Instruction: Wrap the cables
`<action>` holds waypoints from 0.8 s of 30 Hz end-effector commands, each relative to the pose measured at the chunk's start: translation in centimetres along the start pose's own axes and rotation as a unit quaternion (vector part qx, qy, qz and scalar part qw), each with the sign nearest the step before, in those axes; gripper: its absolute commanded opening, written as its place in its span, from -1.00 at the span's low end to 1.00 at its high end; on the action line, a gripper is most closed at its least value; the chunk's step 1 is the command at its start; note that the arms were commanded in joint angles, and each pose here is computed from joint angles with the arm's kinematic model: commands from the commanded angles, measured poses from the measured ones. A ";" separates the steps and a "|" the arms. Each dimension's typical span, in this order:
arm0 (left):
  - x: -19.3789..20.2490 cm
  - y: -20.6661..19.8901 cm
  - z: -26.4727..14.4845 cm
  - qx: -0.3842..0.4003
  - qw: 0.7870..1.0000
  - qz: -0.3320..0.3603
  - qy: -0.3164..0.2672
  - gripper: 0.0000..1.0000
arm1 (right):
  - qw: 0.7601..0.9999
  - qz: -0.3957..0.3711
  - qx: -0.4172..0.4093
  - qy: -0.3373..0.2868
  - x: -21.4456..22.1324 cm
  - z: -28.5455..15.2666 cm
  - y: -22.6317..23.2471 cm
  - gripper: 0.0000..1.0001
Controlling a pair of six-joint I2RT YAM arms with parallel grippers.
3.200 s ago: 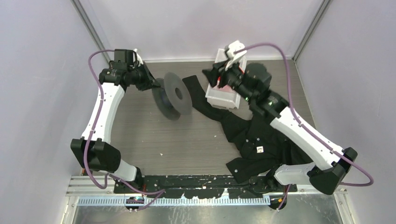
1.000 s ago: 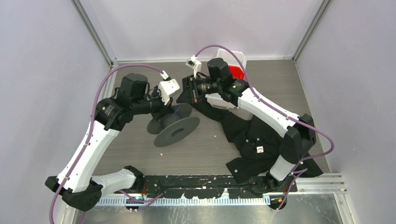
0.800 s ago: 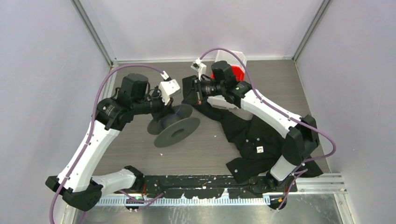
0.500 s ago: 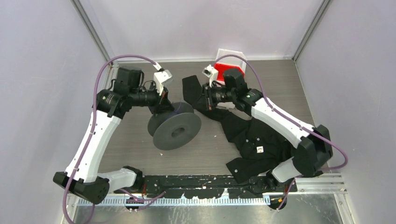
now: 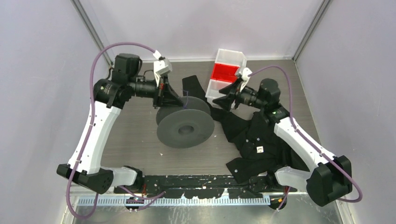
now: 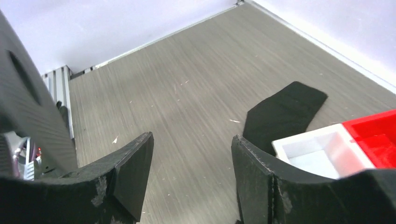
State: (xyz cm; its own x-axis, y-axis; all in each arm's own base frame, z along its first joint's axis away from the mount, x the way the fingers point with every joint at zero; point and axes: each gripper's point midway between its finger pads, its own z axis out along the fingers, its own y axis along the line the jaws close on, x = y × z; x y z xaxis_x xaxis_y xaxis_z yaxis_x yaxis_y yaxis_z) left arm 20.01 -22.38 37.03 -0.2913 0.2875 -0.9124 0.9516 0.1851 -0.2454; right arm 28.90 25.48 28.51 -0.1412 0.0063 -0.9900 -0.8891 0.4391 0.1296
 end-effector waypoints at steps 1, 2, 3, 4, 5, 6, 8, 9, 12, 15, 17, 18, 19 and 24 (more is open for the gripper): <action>-6.7 -5.2 -1.9 0.105 0.990 0.059 -0.079 -0.99 | 0.997 -0.020 -0.050 -0.058 -6.3 -2.2 -0.6 0.35; -7.2 -5.7 -2.1 0.120 0.988 0.054 -0.081 -0.99 | 0.997 0.000 -0.056 -0.053 -6.6 -2.6 -1.0 0.35; -7.9 -6.3 -2.3 0.140 0.985 0.054 -0.086 -0.99 | 0.997 0.018 -0.063 -0.051 -7.2 -3.0 -1.3 0.36; -8.4 -6.6 -2.4 0.152 0.983 0.053 -0.091 -0.99 | 0.995 0.040 -0.073 -0.048 -7.7 -3.3 -1.4 0.36; -8.9 -6.8 -2.5 0.162 0.981 0.051 -0.096 -0.99 | 0.993 0.057 -0.088 -0.046 -8.4 -3.5 -1.3 0.36; -9.5 -7.0 -2.7 0.175 0.978 0.049 -0.103 -0.99 | 0.991 0.072 -0.107 -0.043 -9.0 -3.6 -1.0 0.36; -10.6 -7.3 -3.0 0.204 0.972 0.038 -0.114 -0.99 | 0.986 0.094 -0.134 -0.043 -10.2 -3.5 -0.6 0.36; -11.2 -7.2 -3.1 0.214 0.969 0.040 -0.119 -0.99 | 0.983 0.100 -0.148 -0.047 -10.7 -3.5 -0.2 0.36; -12.1 -7.3 -3.6 0.229 0.964 0.045 -0.125 -0.99 | 0.975 0.108 -0.180 -0.074 -12.6 -3.7 0.7 0.36; -12.3 -7.3 -3.7 0.237 0.965 0.029 -0.112 -0.99 | 0.964 0.121 -0.217 -0.095 -14.3 -4.5 2.3 0.42; -12.4 -7.4 -3.7 0.237 0.964 0.035 -0.112 -1.00 | 0.957 0.147 -0.234 -0.094 -15.1 -4.8 2.9 0.47; -12.4 -7.4 -3.8 0.236 0.964 0.036 -0.113 -0.99 | 0.953 0.165 -0.237 -0.092 -15.6 -4.8 2.9 0.52; -12.5 -7.4 -3.8 0.235 0.964 0.037 -0.115 -0.99 | 0.948 0.185 -0.240 -0.094 -16.0 -4.7 2.9 0.57; -12.5 -7.2 -3.6 0.234 0.964 0.033 -0.119 -0.99 | 0.920 0.238 -0.290 -0.117 -17.8 -4.8 4.7 0.72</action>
State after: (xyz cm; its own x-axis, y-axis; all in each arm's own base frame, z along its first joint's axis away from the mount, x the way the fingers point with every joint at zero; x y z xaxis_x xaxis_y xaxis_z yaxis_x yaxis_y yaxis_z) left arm 18.45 -24.57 49.45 -0.3204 0.0793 -0.9440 0.9019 -0.2793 -0.3296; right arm 28.45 22.80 43.14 -0.4998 0.2738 -0.8217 -0.8617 -0.0618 0.5036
